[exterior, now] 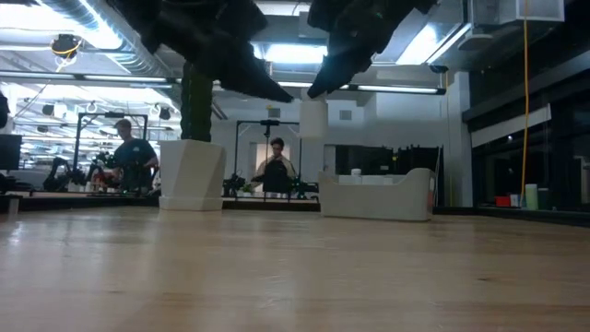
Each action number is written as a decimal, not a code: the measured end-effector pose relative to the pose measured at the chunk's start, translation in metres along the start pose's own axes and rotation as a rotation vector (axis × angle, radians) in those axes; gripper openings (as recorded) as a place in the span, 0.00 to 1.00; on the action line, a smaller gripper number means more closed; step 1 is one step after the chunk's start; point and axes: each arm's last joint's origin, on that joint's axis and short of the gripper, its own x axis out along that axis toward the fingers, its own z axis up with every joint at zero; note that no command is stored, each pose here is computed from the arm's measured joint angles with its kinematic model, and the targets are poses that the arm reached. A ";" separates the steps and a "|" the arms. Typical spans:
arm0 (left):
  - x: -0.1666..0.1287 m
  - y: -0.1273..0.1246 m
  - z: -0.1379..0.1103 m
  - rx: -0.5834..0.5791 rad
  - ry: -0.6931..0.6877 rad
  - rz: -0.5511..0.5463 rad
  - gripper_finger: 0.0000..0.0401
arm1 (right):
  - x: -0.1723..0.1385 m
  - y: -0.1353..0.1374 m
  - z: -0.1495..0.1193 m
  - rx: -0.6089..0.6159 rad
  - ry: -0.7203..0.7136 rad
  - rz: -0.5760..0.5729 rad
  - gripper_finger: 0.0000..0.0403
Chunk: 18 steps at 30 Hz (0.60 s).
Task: Pick and place pill bottles into a basket
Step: Put the white pill bottle into the gray bin
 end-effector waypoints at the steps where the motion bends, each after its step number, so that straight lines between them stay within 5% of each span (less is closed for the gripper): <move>1: -0.006 0.000 0.002 0.010 0.005 0.004 0.43 | -0.003 -0.001 0.000 -0.001 0.007 -0.019 0.38; 10: -0.052 0.006 0.018 0.025 -0.038 0.060 0.20 | -0.045 -0.008 0.004 -0.008 -0.060 -0.082 0.38; 18: -0.063 0.010 0.014 -0.033 0.003 0.047 0.01 | -0.068 -0.015 -0.004 0.032 -0.056 -0.099 0.38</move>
